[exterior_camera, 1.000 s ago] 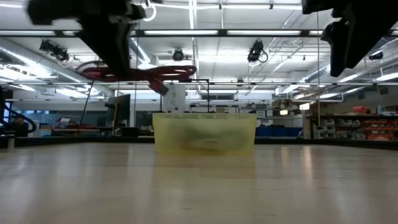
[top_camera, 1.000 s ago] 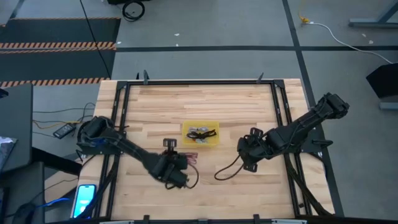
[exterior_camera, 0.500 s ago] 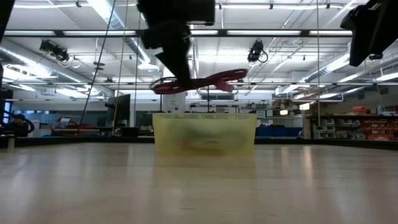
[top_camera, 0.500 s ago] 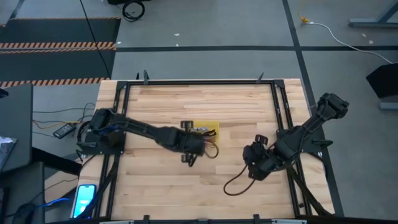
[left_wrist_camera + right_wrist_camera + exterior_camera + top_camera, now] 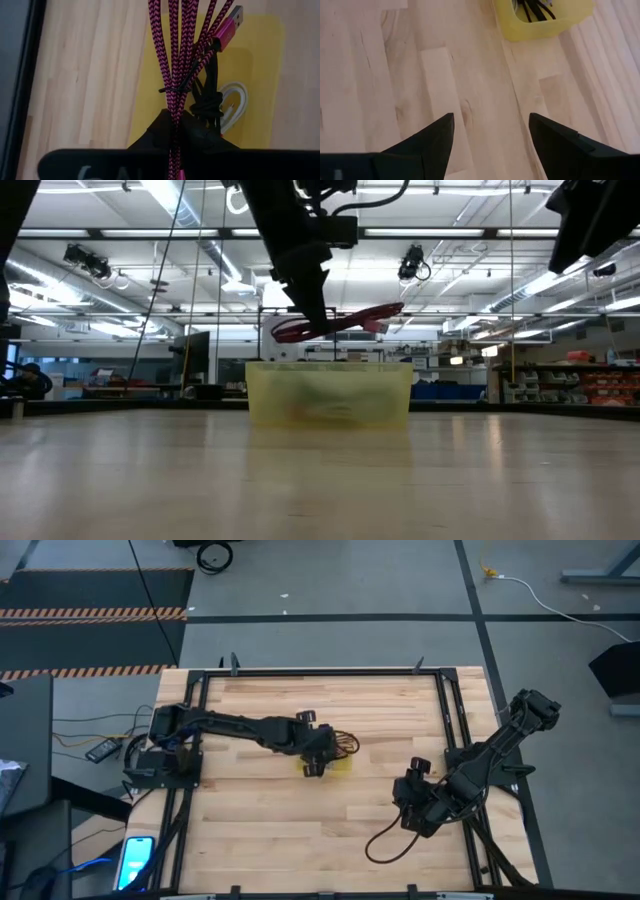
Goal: Pick and place USB-C Cables
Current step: Put the red charger cable into the yellow transparent bin
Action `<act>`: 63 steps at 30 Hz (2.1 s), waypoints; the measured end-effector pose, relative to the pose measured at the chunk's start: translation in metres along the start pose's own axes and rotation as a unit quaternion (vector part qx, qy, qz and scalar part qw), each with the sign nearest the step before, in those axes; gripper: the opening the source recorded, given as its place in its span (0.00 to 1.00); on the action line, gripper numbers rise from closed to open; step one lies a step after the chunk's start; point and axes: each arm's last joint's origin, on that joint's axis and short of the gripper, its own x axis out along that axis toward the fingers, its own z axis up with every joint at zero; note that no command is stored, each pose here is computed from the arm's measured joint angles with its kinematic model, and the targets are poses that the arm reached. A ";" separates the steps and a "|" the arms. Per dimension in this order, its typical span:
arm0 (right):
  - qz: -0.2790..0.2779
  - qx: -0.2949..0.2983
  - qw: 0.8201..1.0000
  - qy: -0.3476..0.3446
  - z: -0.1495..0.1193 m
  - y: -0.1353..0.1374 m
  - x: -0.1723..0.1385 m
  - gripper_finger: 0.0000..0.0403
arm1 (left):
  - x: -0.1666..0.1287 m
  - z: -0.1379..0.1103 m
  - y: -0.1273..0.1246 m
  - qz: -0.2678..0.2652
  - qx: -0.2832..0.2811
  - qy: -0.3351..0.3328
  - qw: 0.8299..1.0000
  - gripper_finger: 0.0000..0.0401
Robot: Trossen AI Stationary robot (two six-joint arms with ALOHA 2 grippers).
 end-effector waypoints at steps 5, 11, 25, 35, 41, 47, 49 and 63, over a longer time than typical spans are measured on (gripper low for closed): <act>0.000 -0.017 1.000 -0.001 0.000 0.000 0.000 0.65 | 0.006 0.001 -0.001 -0.010 -0.004 -0.001 1.000 0.05; -0.007 -0.022 1.000 -0.012 0.001 0.000 0.000 0.65 | 0.026 -0.006 -0.013 -0.013 0.019 0.037 0.999 0.05; -0.004 -0.020 1.000 -0.013 0.001 0.000 0.000 0.65 | 0.049 -0.011 -0.022 -0.012 0.030 0.061 0.998 0.14; -0.002 -0.019 1.000 -0.014 0.002 0.001 0.000 0.65 | 0.048 -0.012 -0.023 -0.025 0.030 0.067 0.997 0.24; -0.002 -0.019 1.000 -0.014 0.002 0.001 0.000 0.65 | 0.049 -0.012 -0.023 -0.024 0.030 0.068 0.997 0.28; -0.002 -0.019 1.000 -0.014 0.002 0.001 0.000 0.65 | 0.047 -0.012 -0.026 -0.026 0.034 0.066 0.997 0.28; -0.002 -0.019 1.000 -0.014 0.002 0.001 0.000 0.65 | 0.044 -0.009 -0.025 -0.026 0.041 0.064 0.997 0.29; 0.008 -0.003 1.000 -0.002 0.001 0.001 0.000 0.65 | 0.010 0.016 -0.007 0.011 0.066 0.081 0.994 0.28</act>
